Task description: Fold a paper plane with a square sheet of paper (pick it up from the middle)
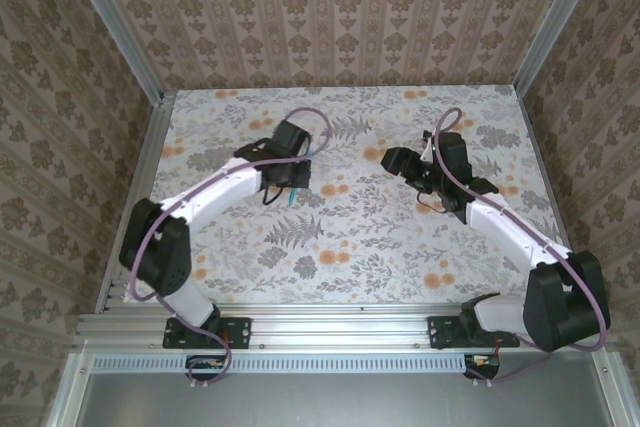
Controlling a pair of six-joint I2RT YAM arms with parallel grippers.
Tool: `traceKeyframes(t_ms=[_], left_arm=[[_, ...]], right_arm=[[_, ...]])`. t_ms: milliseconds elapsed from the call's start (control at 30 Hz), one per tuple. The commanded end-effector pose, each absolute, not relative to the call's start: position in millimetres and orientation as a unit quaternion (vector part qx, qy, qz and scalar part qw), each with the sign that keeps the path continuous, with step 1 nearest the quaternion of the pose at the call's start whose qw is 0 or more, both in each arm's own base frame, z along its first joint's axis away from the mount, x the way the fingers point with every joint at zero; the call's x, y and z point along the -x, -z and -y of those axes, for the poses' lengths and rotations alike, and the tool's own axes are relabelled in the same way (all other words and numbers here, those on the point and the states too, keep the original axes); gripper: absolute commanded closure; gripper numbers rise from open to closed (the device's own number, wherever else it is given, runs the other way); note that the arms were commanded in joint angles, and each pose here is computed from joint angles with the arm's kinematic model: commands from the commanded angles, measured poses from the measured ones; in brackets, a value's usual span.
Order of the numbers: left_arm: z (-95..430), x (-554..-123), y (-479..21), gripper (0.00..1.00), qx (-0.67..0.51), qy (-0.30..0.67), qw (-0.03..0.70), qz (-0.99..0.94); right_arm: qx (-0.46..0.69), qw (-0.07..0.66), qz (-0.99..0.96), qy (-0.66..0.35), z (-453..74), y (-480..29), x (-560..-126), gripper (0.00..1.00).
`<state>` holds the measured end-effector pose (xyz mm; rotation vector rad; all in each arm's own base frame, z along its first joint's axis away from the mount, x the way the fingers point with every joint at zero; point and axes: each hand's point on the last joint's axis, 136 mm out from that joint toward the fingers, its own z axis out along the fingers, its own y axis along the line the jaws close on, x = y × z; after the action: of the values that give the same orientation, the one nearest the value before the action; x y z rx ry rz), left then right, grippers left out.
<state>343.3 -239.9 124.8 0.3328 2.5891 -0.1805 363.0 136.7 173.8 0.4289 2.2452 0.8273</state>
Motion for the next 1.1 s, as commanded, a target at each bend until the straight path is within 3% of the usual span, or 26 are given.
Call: traceKeyframes(t_ms=[0,233,433,733,1067], left_arm=[[214,-351,-112,0.91,-0.139,-0.093,0.267,-0.949],[259,-354,-83,0.9,-0.183,-0.147,0.261,-0.936],[297,-343,-57,0.81,-0.212,-0.127,0.235,-0.94],[333,-325,-54,0.65,-0.23,-0.015,0.192,-0.954],[350,-318,-90,0.52,-0.185,0.202,0.147,-0.951]], right_arm=[[-0.181,0.362,-0.88,-0.25,-112,-162,-354,0.27],[-0.202,0.374,-0.878,-0.222,-93,-162,-347,0.26],[-0.22,0.375,-0.874,-0.218,-84,-159,-342,0.26],[-0.227,0.372,-0.873,-0.219,-82,-158,-342,0.26],[-0.204,0.352,-0.88,-0.245,-99,-159,-349,0.27]])
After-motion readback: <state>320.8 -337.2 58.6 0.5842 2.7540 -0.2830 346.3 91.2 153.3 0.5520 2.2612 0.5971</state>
